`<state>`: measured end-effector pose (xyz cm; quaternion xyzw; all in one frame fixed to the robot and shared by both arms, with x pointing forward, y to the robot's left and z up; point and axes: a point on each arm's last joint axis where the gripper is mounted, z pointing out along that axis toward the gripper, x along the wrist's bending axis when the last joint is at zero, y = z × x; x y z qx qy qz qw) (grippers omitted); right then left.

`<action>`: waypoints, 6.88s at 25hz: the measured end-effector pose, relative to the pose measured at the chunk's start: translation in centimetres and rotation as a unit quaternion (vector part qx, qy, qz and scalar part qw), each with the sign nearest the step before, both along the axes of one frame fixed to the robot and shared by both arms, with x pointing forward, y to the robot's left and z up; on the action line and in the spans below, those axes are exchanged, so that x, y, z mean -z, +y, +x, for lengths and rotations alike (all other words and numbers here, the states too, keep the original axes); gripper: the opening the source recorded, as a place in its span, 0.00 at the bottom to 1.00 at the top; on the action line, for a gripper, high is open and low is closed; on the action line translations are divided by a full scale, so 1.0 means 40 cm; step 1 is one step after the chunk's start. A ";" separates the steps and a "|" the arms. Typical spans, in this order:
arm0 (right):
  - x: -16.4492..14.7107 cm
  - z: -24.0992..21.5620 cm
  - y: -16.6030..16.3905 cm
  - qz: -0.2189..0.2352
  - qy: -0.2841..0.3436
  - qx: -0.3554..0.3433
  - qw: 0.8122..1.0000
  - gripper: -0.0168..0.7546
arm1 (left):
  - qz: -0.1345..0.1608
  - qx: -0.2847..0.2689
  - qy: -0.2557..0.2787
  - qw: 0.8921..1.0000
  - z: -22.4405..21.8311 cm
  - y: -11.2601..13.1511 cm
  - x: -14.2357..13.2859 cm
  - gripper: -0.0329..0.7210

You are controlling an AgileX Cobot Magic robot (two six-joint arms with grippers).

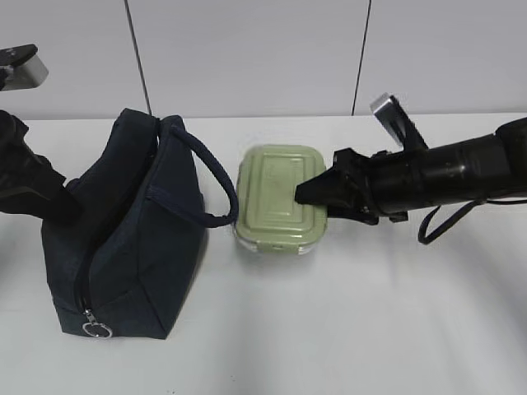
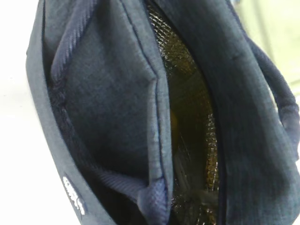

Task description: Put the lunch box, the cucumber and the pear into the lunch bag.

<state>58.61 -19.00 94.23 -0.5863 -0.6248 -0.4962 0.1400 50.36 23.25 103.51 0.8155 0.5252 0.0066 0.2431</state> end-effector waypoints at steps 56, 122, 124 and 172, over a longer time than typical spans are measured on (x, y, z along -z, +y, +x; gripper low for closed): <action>-0.270 -0.005 0.377 -0.060 -0.136 -0.098 0.984 0.42 | 0.000 0.002 0.002 1.000 0.000 0.000 -0.004 0.04; -0.440 -0.053 0.319 -0.248 -0.176 -0.197 0.932 0.42 | -0.001 -0.009 -0.003 1.000 0.006 -0.005 -0.002 0.04; -0.452 -0.041 0.305 -0.274 -0.178 -0.174 0.929 0.42 | -0.001 -0.009 -0.003 1.000 0.006 -0.005 -0.002 0.04; -0.271 -0.002 0.352 -0.323 -0.124 -0.312 0.885 0.42 | -0.013 -0.057 -0.039 0.998 0.029 -0.003 -0.009 0.04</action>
